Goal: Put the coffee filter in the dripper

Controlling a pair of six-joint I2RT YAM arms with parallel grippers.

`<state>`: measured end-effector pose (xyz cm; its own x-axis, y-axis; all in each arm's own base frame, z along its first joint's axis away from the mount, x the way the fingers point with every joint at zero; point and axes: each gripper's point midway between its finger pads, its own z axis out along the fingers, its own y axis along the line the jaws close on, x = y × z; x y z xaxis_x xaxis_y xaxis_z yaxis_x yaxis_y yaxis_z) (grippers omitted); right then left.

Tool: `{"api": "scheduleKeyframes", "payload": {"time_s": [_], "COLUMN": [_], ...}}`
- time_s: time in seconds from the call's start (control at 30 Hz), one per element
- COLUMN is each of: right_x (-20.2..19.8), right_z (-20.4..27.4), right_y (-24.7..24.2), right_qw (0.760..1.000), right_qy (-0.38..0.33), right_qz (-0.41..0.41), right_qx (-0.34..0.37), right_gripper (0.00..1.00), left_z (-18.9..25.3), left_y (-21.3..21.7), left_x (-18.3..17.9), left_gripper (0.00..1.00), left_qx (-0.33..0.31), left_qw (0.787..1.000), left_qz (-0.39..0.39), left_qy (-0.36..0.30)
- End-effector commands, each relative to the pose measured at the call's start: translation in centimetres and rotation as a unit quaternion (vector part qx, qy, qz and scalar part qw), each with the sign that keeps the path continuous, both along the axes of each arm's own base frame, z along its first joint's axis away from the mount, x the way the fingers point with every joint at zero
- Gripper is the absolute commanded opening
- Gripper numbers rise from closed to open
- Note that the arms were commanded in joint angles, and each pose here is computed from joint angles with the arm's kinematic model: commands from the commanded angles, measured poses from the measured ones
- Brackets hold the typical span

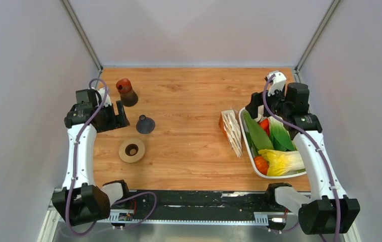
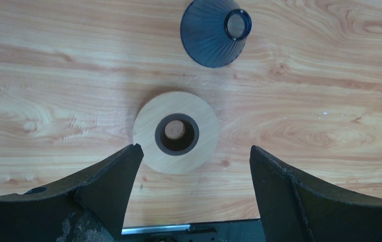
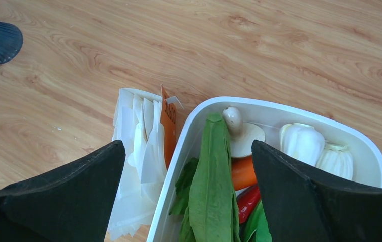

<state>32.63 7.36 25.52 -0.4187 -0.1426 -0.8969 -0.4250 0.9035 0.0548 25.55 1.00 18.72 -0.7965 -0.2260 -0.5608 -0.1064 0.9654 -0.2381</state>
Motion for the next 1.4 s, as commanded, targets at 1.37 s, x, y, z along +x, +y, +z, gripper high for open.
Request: {"api": "scheduleKeyframes", "payload": {"time_s": [1.37], "right_x": [-2.2], "right_z": [2.2], "right_y": [-0.3], "right_qw": [0.997], "right_qy": [0.072], "right_qz": [-0.001], "right_qx": [-0.013], "right_gripper": [1.0], "left_z": [-1.7], "left_y": [10.8], "left_x": [31.6], "left_gripper": [0.6], "left_qx": [-0.341], "left_qw": [0.891], "left_qz": [0.126], "left_qy": [-0.27]}}
